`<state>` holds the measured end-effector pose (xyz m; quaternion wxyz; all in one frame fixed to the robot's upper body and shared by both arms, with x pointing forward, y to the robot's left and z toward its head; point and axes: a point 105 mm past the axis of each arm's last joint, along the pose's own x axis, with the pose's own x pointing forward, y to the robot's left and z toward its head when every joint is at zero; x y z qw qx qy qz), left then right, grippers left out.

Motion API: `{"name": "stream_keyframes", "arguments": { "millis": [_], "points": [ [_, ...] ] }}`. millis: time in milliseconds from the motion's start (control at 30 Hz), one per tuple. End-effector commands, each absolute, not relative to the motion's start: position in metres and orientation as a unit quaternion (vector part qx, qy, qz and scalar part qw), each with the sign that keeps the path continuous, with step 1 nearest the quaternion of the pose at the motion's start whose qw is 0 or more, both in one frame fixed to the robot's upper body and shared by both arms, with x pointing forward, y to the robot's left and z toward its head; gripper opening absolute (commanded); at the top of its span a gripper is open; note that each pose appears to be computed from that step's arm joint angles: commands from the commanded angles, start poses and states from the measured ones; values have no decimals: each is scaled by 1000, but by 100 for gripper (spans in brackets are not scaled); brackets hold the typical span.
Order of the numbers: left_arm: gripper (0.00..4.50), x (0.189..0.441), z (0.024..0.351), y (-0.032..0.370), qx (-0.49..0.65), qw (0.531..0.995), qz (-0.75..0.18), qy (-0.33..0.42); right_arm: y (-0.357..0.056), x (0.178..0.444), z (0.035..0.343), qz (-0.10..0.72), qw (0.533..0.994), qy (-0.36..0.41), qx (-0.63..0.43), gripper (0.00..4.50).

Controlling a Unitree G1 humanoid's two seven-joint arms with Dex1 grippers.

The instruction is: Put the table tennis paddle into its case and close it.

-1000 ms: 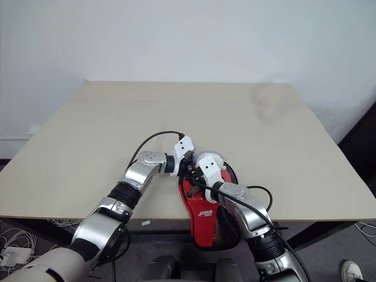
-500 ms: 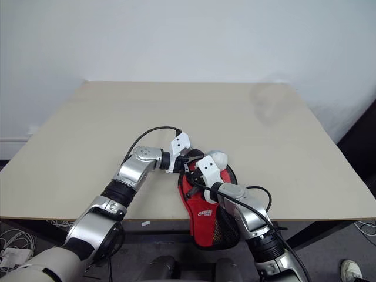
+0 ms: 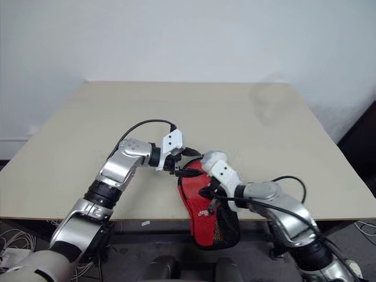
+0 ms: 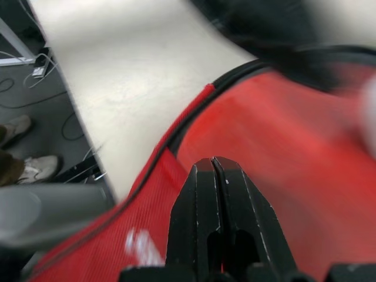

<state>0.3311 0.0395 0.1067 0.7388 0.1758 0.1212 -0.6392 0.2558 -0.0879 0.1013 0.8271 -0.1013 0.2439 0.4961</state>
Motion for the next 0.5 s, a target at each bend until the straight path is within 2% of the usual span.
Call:
{"name": "stream_keyframes", "arguments": {
  "millis": [33, 100, 167, 233, 300, 500],
  "points": [
    [209, 321, 119, 38, 176, 732, -651, 98, -93, 258, 138, 511, 828, 202, -113, 0],
    [139, 316, 117, 41, 166, 735, -650, 101, -99, 260, 151, 517, 826, 196, -110, 18],
    [70, 311, 114, 44, 153, 740, -646, 107, -103, 266, 163, 515, 830, 187, -108, 61],
    [5, 308, 109, 46, 142, 747, -640, 112, -109, 282, 171, 492, 845, 179, -110, 124],
    [0, 306, 102, 44, 141, 753, -633, 113, -113, 296, 176, 473, 857, 172, -115, 199],
    [0, 303, 91, 35, 110, 774, -613, 115, -124, 312, 168, 456, 861, 183, -133, 421]
  ]
}}
